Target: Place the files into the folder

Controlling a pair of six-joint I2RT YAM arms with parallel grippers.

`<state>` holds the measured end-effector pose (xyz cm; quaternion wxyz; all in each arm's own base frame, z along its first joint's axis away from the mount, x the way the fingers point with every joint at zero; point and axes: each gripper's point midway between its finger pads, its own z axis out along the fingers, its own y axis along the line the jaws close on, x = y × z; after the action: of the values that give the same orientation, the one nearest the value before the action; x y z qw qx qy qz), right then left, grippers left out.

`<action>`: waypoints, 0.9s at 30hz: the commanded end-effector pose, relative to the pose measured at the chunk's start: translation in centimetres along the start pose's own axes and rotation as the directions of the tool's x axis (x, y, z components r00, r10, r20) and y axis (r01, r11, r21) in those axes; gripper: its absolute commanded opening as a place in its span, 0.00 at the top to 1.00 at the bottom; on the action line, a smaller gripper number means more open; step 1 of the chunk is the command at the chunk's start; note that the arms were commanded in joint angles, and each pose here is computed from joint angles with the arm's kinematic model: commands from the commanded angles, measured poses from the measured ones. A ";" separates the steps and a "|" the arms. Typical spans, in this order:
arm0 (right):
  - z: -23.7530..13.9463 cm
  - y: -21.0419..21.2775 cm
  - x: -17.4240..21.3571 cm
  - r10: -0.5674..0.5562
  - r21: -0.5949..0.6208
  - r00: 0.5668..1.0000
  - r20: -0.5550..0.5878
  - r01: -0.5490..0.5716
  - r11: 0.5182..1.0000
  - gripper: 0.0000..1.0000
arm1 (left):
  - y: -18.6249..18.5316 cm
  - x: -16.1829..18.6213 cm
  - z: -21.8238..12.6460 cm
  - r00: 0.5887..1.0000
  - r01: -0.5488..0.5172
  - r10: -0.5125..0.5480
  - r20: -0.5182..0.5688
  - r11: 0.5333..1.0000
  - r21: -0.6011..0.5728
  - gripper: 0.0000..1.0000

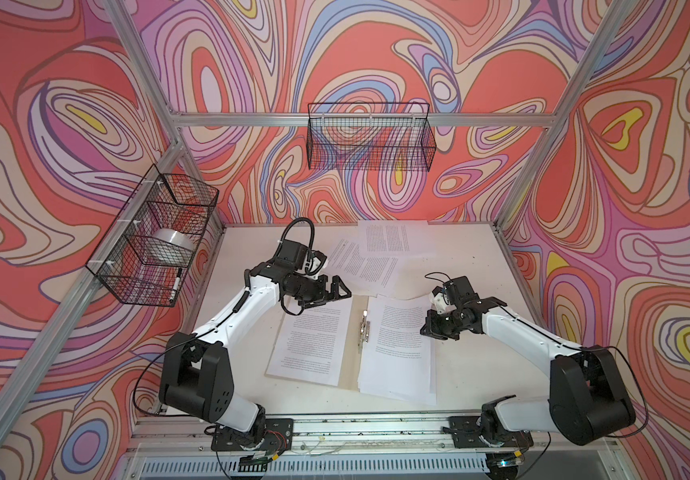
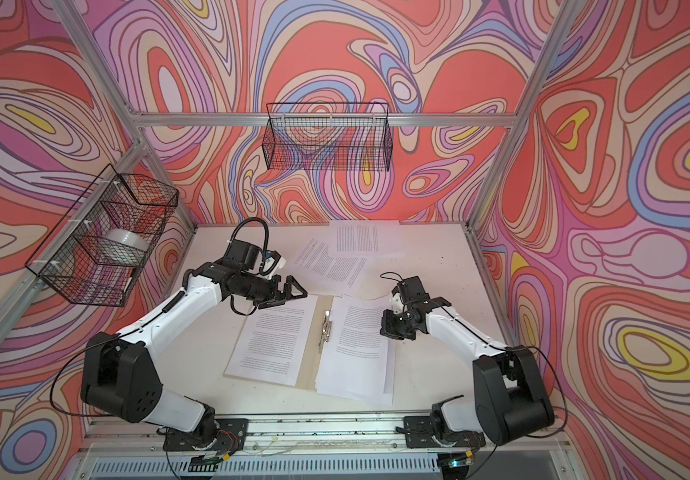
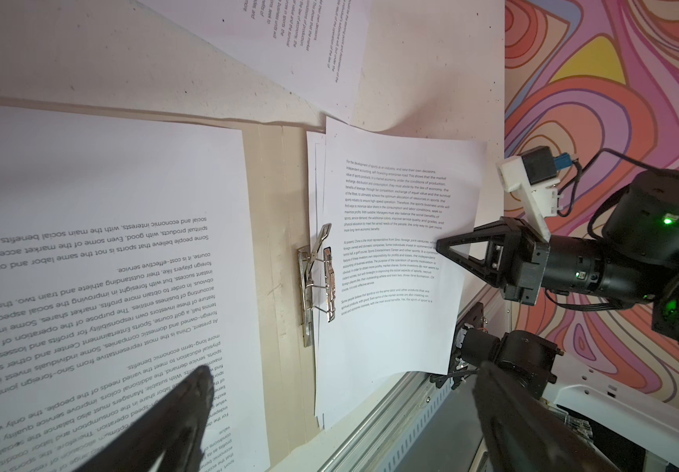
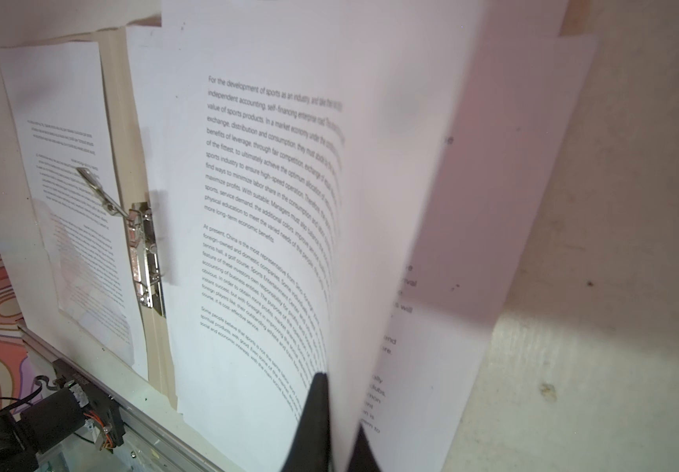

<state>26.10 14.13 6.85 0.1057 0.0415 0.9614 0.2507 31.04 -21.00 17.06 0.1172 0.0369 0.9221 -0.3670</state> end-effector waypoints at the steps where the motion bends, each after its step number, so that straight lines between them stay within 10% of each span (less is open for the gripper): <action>1: -0.3 1.8 -1.4 -0.036 -0.076 0.998 0.058 0.040 0.996 1.00 | 0.4 0.5 0.6 1.000 0.002 -0.002 -0.028 1.000 0.003 0.00; 27: 3.3 -0.5 -1.3 -0.055 0.036 0.993 -0.104 0.059 0.998 1.00 | 0.7 0.5 1.2 0.999 0.017 -0.016 -0.049 1.000 0.004 0.00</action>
<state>27.07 14.58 3.88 0.0481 0.0159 0.9723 0.2282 31.11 -21.16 15.98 0.1002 0.0325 0.9245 -0.3664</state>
